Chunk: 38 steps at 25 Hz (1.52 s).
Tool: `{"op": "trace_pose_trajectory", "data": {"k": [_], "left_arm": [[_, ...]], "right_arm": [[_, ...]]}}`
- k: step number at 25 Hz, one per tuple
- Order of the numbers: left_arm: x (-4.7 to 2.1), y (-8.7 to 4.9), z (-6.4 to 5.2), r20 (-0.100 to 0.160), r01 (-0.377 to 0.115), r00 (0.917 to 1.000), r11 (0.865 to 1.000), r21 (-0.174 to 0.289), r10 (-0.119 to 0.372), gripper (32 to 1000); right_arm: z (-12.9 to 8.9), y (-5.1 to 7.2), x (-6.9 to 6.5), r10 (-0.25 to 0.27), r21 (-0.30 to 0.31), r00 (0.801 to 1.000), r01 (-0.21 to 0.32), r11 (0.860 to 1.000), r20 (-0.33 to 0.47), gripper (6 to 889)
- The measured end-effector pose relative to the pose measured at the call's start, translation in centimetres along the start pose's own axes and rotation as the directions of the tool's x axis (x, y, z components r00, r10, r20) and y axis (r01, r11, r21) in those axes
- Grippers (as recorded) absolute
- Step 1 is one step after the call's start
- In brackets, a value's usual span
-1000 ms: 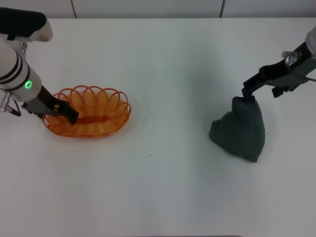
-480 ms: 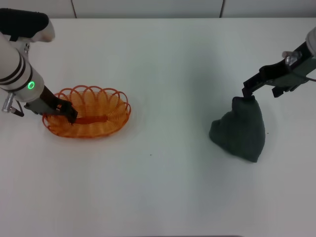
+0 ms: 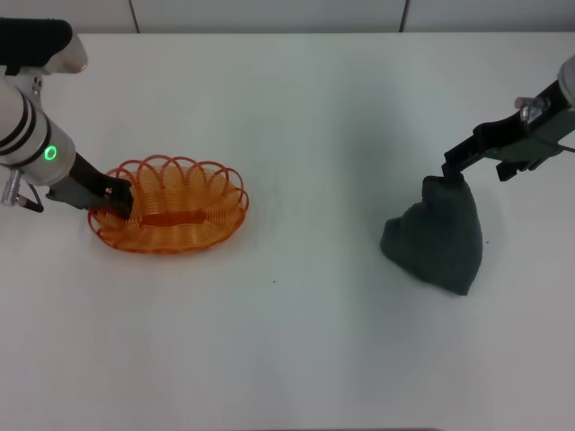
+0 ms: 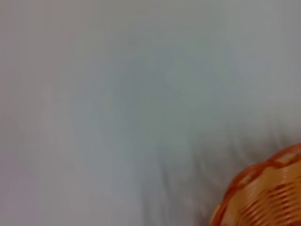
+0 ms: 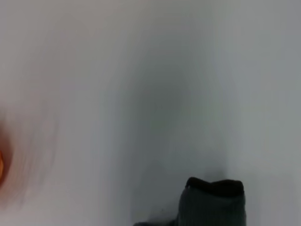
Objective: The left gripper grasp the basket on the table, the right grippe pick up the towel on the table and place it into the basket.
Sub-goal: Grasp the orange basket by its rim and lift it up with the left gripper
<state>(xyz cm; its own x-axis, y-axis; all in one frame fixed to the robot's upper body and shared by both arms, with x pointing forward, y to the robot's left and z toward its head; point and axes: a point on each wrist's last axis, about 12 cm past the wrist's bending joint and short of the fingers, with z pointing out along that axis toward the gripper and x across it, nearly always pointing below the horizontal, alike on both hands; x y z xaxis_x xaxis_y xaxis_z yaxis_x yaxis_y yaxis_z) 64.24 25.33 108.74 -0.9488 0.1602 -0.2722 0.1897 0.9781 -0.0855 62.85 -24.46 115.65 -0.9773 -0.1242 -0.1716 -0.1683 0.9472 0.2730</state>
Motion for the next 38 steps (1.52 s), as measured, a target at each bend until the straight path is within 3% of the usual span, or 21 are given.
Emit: {"op": "trace_pose_trajectory", "data": {"k": [12,16,24,38], "left_arm": [[0.04,0.1,-0.2,-0.006,0.001,1.0,1.0,0.015,-0.001,288],[0.15,0.0,-0.3,-0.02,-0.004,0.9998,1.0,0.021,0.004,269],[-0.26,0.1,-1.1,-0.019,0.008,0.9998,0.999,0.053,-0.007,232],[-0.66,0.1,-2.1,-0.025,0.003,0.9997,0.998,0.064,-0.001,159]], "right_arm": [[0.2,-0.1,0.1,0.004,-0.001,1.0,-0.004,1.0,-0.006,855],[0.3,-0.1,0.2,0.006,-0.002,1.0,-0.006,1.0,-0.011,856],[0.3,-0.1,0.2,0.006,-0.001,1.0,-0.006,1.0,-0.01,856],[0.2,-0.3,0.1,0.008,-0.009,1.0,-0.008,1.0,-0.005,856]]}}
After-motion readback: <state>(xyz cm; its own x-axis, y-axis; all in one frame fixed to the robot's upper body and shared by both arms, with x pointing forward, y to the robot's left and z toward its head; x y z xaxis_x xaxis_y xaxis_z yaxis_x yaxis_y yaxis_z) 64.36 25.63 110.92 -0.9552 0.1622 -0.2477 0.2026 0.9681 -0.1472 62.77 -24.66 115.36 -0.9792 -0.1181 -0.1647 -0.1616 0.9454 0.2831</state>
